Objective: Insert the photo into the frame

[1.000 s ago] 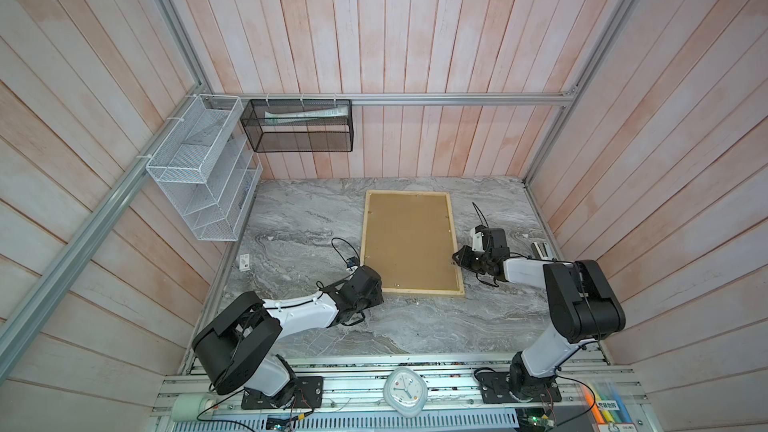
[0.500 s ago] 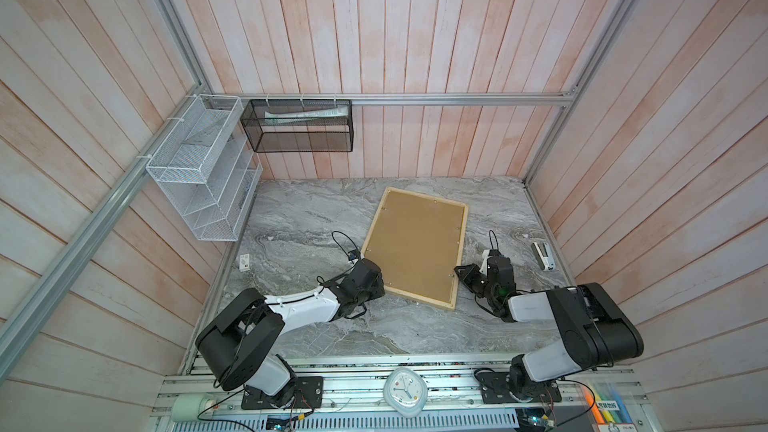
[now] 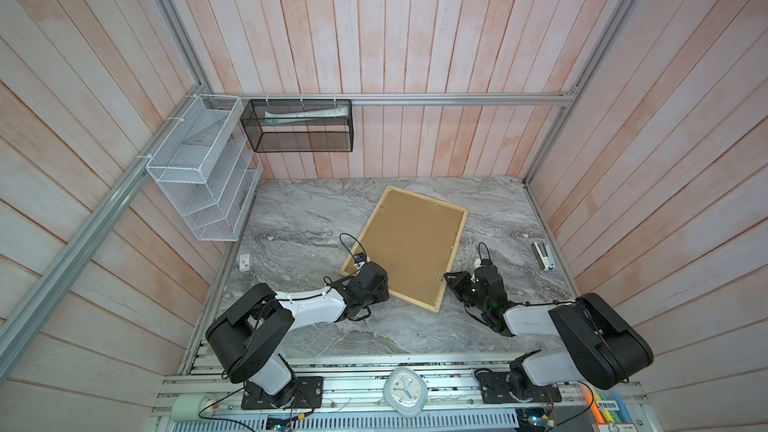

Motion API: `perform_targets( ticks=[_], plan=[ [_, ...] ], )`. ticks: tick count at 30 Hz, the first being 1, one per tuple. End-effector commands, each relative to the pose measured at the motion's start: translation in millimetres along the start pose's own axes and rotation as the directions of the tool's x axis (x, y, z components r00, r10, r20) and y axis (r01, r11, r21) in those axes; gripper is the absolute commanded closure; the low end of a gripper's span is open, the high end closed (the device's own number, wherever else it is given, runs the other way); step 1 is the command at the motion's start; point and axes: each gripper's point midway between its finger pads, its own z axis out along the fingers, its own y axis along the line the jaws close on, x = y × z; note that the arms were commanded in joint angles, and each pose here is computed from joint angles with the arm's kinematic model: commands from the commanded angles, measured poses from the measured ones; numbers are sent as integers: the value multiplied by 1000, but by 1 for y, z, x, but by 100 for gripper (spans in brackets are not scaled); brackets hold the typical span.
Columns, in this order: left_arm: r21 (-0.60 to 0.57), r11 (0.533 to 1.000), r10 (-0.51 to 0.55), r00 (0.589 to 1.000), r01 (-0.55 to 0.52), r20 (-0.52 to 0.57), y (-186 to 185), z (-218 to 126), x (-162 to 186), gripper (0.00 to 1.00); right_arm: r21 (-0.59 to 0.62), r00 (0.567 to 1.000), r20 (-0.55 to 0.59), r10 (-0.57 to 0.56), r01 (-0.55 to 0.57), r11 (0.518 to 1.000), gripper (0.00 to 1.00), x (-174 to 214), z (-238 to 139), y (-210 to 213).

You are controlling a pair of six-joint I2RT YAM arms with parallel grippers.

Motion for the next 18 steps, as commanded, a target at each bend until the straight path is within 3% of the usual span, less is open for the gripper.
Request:
perform_targets(
  ticks=[1,11,18],
  plan=[
    [10,1000,-5,1000,5,13,-9,2,-6,41,2,1000,20,-23,23,1000,67,-3,-4,3],
    [-45,997,61,998,-62,-16,3,19,-17,43,-14,991,73,-116,117,993,63,-17,-22,23],
    [-113,976,184,982,-188,-46,21,40,-53,46,-8,981,133,-143,145,989,63,-27,-37,26]
  ],
)
